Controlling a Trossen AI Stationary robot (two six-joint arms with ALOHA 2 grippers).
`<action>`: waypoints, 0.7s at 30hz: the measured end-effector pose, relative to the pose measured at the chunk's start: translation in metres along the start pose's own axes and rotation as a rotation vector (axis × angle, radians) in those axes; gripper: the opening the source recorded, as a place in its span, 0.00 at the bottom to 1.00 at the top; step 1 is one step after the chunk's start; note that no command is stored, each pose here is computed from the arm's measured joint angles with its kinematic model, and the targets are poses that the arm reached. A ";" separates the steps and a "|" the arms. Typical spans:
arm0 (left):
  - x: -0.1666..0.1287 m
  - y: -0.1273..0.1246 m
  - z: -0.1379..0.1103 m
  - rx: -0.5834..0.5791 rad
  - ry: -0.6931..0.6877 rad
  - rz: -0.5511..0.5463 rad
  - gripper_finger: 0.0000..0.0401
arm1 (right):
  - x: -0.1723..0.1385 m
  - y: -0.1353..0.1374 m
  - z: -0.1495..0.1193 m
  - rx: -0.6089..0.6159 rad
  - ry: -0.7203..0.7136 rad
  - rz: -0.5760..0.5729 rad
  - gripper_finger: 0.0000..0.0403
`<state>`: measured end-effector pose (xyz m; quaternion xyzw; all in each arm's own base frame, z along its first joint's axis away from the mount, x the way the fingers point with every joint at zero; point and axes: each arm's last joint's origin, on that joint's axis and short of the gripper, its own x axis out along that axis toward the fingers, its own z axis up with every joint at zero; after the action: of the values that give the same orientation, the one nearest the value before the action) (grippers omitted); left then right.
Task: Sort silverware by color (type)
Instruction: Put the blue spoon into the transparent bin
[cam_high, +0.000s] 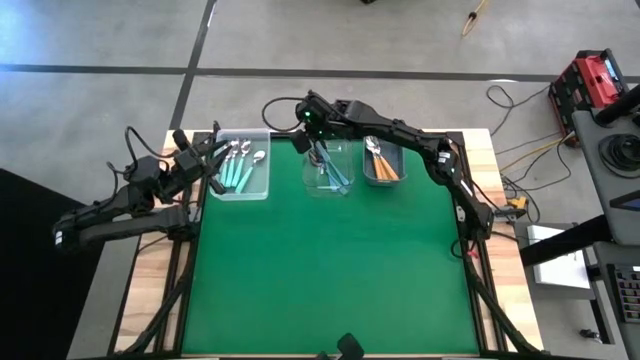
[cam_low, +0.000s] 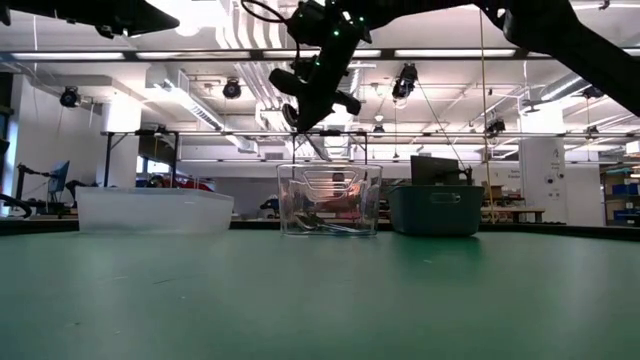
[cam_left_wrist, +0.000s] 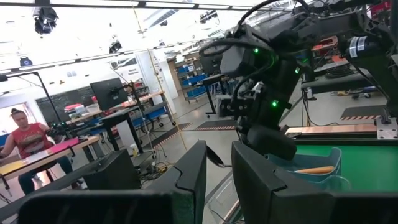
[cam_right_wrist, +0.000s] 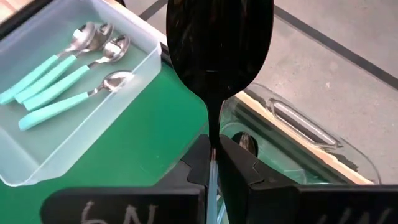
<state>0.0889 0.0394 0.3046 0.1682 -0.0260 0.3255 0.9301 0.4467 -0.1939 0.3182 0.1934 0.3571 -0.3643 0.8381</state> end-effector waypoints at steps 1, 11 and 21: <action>0.000 0.000 0.000 0.000 0.000 0.000 0.15 | 0.003 0.000 -0.001 -0.002 0.006 -0.002 0.03; 0.000 0.000 0.000 0.000 0.001 0.000 0.15 | 0.030 0.000 -0.015 -0.013 0.093 -0.041 0.03; 0.000 0.000 0.000 0.001 0.002 -0.001 0.15 | 0.040 -0.003 -0.025 -0.003 0.177 -0.076 0.03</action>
<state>0.0894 0.0395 0.3042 0.1685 -0.0248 0.3252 0.9302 0.4522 -0.2000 0.2717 0.2099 0.4374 -0.3770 0.7890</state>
